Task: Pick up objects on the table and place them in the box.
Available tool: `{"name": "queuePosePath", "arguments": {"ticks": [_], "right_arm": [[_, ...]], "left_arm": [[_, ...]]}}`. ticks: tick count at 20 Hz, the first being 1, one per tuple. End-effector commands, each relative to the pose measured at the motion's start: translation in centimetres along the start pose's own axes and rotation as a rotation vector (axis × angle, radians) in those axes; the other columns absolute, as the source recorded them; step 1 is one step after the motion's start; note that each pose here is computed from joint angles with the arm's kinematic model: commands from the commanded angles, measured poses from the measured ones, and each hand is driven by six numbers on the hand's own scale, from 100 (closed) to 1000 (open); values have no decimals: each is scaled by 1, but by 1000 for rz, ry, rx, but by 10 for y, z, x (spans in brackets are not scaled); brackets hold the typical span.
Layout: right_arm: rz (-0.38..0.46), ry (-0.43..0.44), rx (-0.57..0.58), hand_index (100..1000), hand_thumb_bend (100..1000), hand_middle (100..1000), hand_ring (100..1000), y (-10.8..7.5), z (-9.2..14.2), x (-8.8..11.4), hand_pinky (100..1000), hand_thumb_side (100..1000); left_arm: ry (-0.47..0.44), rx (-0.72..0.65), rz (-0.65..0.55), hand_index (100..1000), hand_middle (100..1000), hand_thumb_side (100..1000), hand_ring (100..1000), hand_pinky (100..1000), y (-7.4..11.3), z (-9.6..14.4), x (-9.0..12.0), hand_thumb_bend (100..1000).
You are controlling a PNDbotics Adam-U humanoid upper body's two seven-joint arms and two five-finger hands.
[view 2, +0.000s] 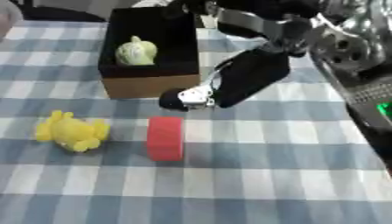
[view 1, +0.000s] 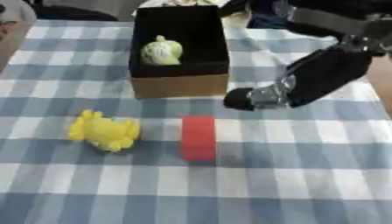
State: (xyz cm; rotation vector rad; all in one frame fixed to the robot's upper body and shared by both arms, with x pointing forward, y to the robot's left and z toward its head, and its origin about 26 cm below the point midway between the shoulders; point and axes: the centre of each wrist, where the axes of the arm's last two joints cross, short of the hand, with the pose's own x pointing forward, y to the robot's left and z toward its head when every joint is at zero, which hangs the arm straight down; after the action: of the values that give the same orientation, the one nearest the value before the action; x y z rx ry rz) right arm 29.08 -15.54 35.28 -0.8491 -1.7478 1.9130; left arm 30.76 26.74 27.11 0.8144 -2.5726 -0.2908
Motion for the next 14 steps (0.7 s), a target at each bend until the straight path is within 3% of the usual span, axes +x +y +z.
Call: {"name": "queuePosePath", "arguments": {"ticks": [1,5,14], "right_arm": [[-30,-12,6,967,529,885,959,3,2,2,966,817],[-64,-5,24,964,511,884,960,18,-1,3,967,806],[-36,32,61,956,497,880,960,47,-11,13,966,799]], "left_arm": [[-35,9,-30,832,674,979,744,577,9,-6,4,100],[-34,11,-29,832,674,978,745,577,8,-6,4,100],[-34,10,-18,831,673,976,745,574,7,-6,4,100]]}}
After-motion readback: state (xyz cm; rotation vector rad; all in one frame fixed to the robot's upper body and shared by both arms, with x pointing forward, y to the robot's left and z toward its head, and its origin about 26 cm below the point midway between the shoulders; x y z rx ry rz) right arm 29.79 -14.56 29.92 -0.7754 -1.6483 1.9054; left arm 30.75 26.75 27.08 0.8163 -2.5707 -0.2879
